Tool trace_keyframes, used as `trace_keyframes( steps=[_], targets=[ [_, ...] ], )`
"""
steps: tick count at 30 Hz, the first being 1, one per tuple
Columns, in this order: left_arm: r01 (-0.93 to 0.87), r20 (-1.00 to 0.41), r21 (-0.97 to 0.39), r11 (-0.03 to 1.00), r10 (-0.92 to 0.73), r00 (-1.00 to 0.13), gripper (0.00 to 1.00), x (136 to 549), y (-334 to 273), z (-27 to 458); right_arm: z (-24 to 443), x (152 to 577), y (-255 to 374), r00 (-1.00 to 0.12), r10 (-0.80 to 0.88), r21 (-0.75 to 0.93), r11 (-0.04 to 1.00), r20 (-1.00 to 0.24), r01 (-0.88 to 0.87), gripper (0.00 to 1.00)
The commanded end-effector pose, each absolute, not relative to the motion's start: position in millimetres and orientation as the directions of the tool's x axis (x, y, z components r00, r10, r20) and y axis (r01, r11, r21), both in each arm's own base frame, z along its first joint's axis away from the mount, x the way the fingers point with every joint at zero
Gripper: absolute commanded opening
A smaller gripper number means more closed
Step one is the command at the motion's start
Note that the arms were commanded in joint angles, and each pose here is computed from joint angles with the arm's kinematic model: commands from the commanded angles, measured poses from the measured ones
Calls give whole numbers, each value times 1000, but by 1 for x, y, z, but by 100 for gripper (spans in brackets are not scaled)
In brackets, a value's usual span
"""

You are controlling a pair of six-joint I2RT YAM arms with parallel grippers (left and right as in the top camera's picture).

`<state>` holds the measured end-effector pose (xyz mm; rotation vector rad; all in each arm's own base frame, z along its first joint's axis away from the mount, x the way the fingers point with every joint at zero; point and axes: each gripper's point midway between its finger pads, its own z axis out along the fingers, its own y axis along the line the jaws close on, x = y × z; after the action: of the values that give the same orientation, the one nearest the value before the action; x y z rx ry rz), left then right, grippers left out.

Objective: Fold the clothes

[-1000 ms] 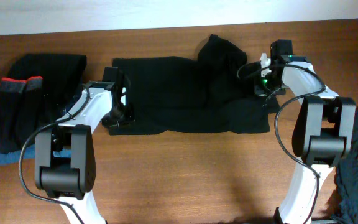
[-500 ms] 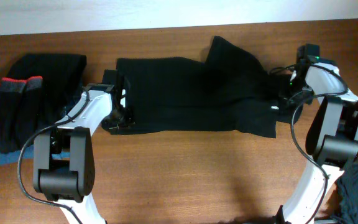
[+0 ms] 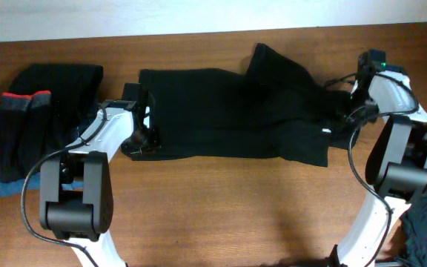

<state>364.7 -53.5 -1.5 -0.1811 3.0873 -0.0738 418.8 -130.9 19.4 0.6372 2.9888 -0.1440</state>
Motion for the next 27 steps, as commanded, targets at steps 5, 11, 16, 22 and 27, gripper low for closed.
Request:
trace_keyframes(
  steps=[5,11,16,22,27],
  targets=[
    [-110,64,-15,994,-109,-992,15,335,-47,-27,107,432,-92,-962,194,119,978,-194,173,47],
    [-110,64,-15,994,-109,-992,15,335,-47,-27,89,401,-76,-991,119,167,980,-67,107,49],
    [-110,64,-15,994,-109,-992,15,335,-47,-27,63,388,-72,-993,113,177,978,-17,108,54],
    [-110,64,-15,994,-109,-992,15,335,-47,-27,42,386,-57,-997,78,236,969,-30,68,55],
    [-111,65,-16,994,-109,-992,15,335,-47,-27,30,390,-52,-996,63,232,972,-58,48,54]
  ],
)
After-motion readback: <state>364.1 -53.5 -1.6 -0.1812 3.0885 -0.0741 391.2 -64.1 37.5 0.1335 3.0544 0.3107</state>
